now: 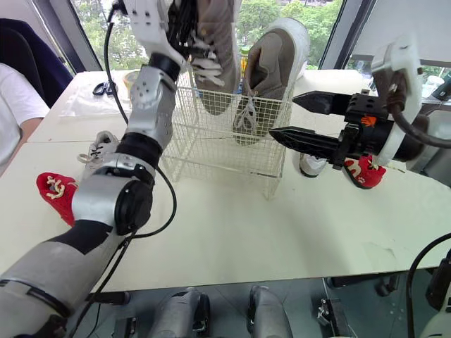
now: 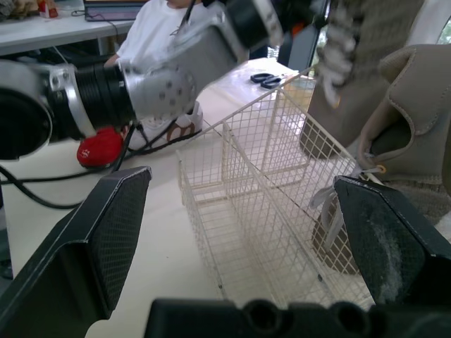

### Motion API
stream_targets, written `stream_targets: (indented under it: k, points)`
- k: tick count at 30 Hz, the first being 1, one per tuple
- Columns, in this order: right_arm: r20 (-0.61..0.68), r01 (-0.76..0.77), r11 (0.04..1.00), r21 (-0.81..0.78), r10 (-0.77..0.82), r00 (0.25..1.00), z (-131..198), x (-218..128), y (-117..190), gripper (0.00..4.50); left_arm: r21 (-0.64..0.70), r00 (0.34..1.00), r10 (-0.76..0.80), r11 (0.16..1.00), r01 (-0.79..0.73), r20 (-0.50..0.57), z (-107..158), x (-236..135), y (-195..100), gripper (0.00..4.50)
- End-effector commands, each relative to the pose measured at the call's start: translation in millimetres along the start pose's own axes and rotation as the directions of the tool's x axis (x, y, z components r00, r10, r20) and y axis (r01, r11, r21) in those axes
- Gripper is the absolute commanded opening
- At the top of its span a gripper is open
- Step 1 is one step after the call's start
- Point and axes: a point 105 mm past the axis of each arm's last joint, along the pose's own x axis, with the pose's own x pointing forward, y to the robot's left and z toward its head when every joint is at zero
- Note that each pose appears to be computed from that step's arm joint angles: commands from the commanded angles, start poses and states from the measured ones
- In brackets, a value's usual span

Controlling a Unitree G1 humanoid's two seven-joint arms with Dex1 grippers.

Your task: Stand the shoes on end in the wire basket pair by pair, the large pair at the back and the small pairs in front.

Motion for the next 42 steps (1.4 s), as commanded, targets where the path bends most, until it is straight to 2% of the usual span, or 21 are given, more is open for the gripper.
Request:
stream_targets:
  k: [1, 4, 9, 14, 18, 20, 22, 24, 26, 28, 31, 35, 37, 40, 42]
  points:
    - [0.049, -0.012, 0.999, -0.030, 0.013, 0.999, 8.9, 3.2, -2.3, 4.50, 0.062, 0.999, -0.032, 0.998, 0.032, 0.000, 4.4, -5.5, 3.6, 0.01]
    - [0.058, -0.016, 1.000, -0.024, 0.017, 0.998, 7.4, 6.3, -6.0, 4.50, 0.109, 0.995, -0.091, 0.990, 0.095, -0.035, -5.8, -18.4, -3.1, 0.01]
    - [0.069, -0.022, 1.000, -0.017, 0.023, 0.997, 4.5, 11.3, -9.6, 4.50, 0.039, 0.992, -0.043, 0.998, 0.048, -0.121, -24.0, -37.6, 1.2, 0.01]
    - [0.034, 0.031, 0.999, -0.029, -0.030, 0.999, -8.4, 14.6, -20.5, 4.50, -0.019, 0.988, -0.033, 0.999, 0.030, -0.153, -24.8, -50.7, 0.0, 2.25]
    - [0.032, 0.081, 0.996, -0.027, -0.080, 0.996, -12.4, 15.4, -30.1, 4.50, -0.041, 0.989, -0.035, 0.999, 0.029, -0.143, -6.6, -56.5, 3.0, 4.16]
    - [-0.003, 0.071, 0.997, -0.017, -0.071, 0.997, -19.6, 16.4, -28.5, 4.50, -0.085, 0.981, -0.121, 0.990, 0.109, -0.154, 1.6, -64.5, -3.0, 4.16]
    - [-0.022, 0.078, 0.997, -0.024, -0.079, 0.997, -23.7, 16.1, -28.7, 4.50, -0.062, 0.972, -0.162, 0.986, 0.154, -0.169, 10.8, -73.4, -0.4, 4.16]
    - [-0.018, 0.098, 0.995, 0.002, -0.098, 0.995, -26.2, 14.1, -32.4, 4.50, -0.022, 0.959, -0.187, 0.982, 0.186, -0.213, 22.3, -86.0, 12.1, 4.16]
    - [-0.003, 0.144, 0.990, 0.011, -0.144, 0.990, -28.3, 12.2, -40.6, 4.50, -0.036, 0.941, -0.213, 0.977, 0.211, -0.263, 34.3, -97.9, 23.7, 4.16]
    - [0.031, 0.252, 0.968, 0.006, -0.252, 0.967, -30.7, 8.3, -57.9, 4.50, -0.087, 0.923, -0.234, 0.972, 0.218, -0.305, 45.1, -108.7, 33.6, 4.16]
    - [0.109, 0.450, 0.892, 0.041, -0.452, 0.885, -37.0, -5.0, -87.5, 4.50, -0.197, 0.891, -0.292, 0.952, 0.235, -0.348, 56.5, -132.1, 41.5, 4.34]
    - [0.115, 0.547, 0.830, 0.108, -0.557, 0.823, -61.6, -21.6, -93.6, 4.50, -0.349, 0.810, -0.386, 0.905, 0.242, -0.441, 49.2, -177.7, 32.1, 4.34]
    - [0.114, 0.602, 0.787, 0.135, -0.616, 0.780, -71.5, -29.2, -97.9, 4.50, -0.413, 0.785, -0.413, 0.883, 0.223, -0.461, 44.8, -192.4, 24.9, 4.34]
    - [0.061, 0.667, 0.739, 0.090, -0.673, 0.737, -101.1, -31.7, -97.2, 4.50, -0.561, 0.721, -0.525, 0.796, 0.228, -0.452, 41.1, -219.7, 0.0, 4.34]
    - [0.053, 0.741, 0.656, 0.144, -0.753, 0.656, -117.4, -34.2, -100.4, 4.50, -0.583, 0.660, -0.573, 0.775, 0.244, -0.486, 35.1, -239.3, -14.3, 4.34]
